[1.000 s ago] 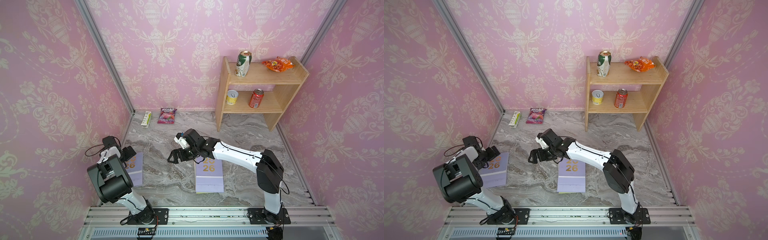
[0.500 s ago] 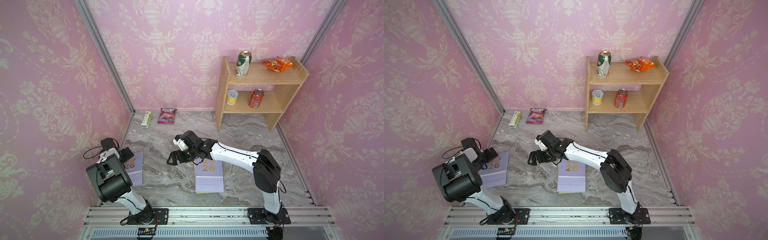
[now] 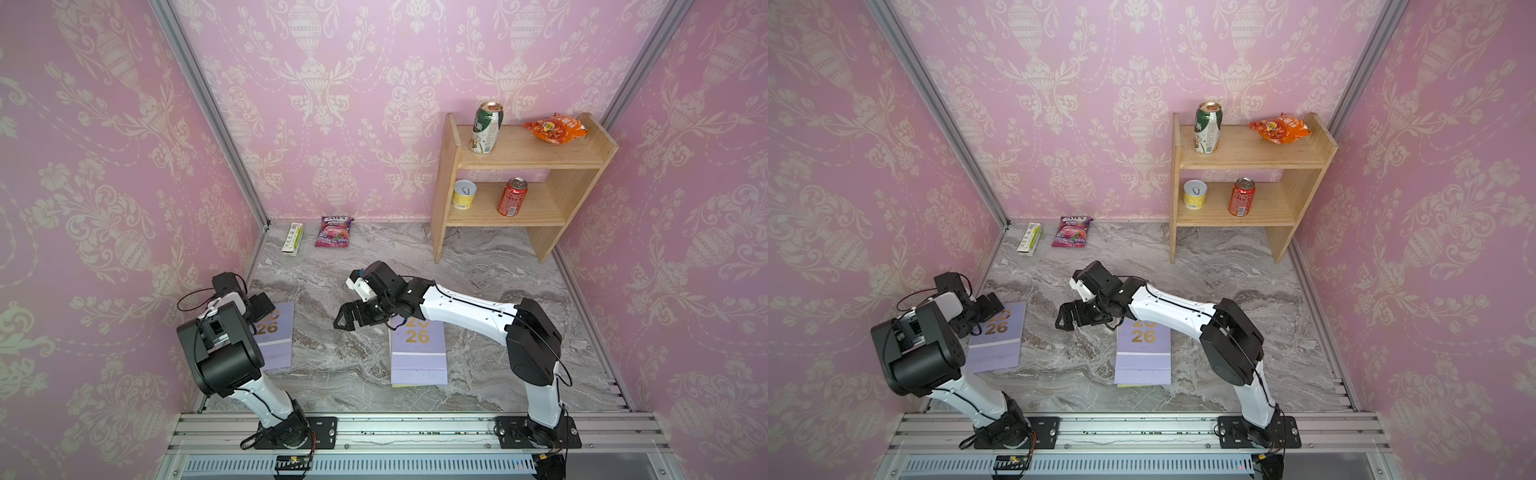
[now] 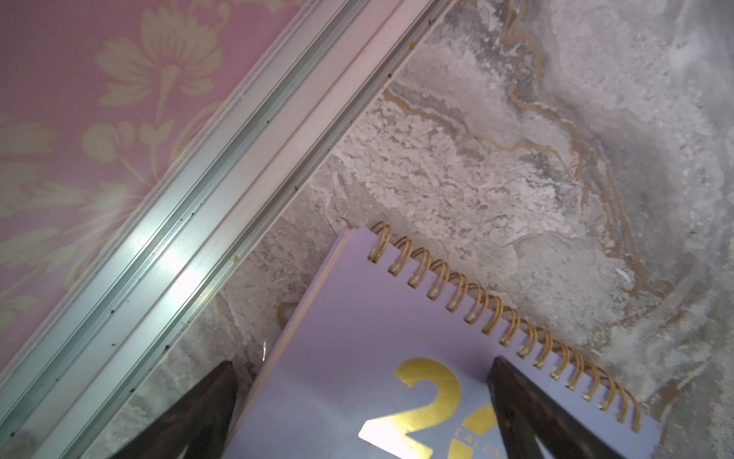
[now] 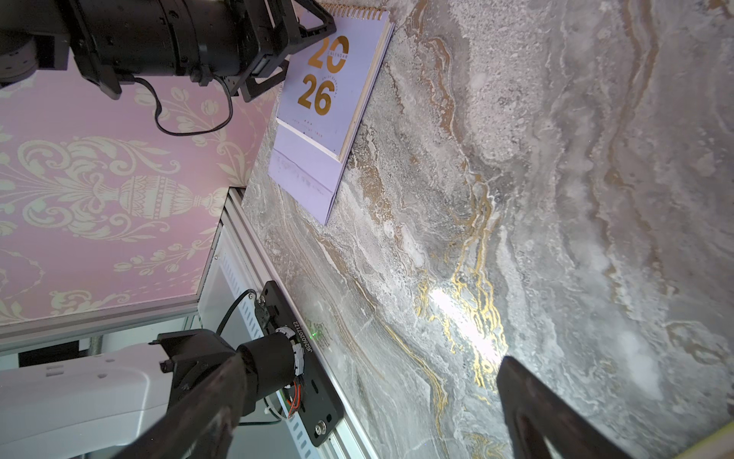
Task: Stack the calendars
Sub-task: Move the calendar to the center of the board.
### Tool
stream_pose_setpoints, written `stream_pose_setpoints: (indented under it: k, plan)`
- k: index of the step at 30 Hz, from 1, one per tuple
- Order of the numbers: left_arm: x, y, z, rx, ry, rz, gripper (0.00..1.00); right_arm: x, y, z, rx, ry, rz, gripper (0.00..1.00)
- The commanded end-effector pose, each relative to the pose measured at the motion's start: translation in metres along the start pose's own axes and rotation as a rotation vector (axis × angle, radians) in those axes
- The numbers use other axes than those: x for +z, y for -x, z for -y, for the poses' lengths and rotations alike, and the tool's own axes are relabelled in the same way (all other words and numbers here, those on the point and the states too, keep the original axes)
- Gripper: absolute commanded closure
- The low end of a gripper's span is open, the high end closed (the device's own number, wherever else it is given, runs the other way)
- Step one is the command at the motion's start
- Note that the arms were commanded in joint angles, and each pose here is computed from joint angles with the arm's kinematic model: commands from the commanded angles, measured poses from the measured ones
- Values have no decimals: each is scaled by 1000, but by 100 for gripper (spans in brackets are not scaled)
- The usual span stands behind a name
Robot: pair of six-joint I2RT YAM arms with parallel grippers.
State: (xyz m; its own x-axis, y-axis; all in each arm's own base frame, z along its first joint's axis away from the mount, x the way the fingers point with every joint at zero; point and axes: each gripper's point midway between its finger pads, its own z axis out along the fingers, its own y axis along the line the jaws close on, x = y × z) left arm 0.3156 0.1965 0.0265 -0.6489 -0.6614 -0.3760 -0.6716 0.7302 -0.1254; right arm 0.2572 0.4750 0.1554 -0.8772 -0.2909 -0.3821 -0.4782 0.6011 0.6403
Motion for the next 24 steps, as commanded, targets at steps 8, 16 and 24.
stream_pose_setpoints:
  k: [8, 16, 24]
  plan:
    - [18, -48, 19, -42, -16, -165, 1, 0, 3, 11, 30, -26, 4, 0]
    - [7, -44, 44, -29, -88, -147, 1, 9, 10, 17, 58, -66, 9, 0]
    - [-2, -46, 75, -43, -179, -136, 1, 31, 20, 22, 102, -74, 3, 0]
